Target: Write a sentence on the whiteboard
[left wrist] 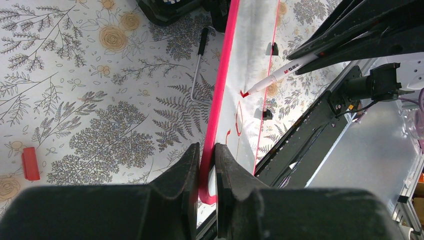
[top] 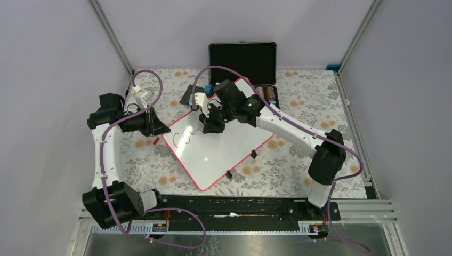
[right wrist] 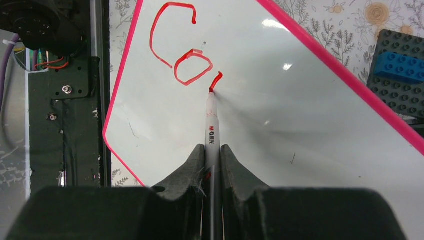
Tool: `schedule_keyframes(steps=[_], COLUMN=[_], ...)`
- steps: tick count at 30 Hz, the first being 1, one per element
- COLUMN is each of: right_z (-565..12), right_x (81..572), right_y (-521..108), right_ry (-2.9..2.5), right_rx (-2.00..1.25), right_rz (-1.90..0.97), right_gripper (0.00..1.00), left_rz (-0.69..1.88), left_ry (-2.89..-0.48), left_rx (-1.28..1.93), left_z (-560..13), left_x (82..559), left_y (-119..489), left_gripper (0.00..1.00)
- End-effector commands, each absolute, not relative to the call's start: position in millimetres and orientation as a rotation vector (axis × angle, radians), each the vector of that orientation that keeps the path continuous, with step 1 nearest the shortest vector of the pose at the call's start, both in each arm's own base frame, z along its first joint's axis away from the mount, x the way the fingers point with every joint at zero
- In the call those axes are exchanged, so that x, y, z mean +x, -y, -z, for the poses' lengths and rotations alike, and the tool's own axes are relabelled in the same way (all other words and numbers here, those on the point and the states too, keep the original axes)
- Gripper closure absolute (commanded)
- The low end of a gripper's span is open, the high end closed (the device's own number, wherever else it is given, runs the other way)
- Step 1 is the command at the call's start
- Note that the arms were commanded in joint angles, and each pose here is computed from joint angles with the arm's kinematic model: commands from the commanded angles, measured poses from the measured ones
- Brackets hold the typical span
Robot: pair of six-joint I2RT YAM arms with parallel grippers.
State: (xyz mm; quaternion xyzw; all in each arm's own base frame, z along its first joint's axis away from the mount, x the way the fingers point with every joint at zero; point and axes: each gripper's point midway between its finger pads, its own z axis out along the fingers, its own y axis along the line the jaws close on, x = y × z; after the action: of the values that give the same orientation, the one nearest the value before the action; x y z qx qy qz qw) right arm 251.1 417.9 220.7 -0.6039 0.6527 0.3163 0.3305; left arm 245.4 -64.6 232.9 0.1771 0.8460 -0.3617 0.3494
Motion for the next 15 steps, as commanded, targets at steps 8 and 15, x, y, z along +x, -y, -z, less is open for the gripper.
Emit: schedule_keyframes(steps=[8,15], right_z=[-225,-233], right_x=[242,252], right_y=[-412,-414], right_ry=[-1.672,-1.653], right_rx=[-1.604,-1.594], right_rz=[-0.813,-0.763], right_gripper=[1.00,1.00], left_rz=[0.931,0.927], left_ry=[-2.180,-2.179], left_rx=[0.478,0.479], left_z=[-230,-231], left_x=[248,249], left_y=[64,64], left_gripper=[1.00,1.00])
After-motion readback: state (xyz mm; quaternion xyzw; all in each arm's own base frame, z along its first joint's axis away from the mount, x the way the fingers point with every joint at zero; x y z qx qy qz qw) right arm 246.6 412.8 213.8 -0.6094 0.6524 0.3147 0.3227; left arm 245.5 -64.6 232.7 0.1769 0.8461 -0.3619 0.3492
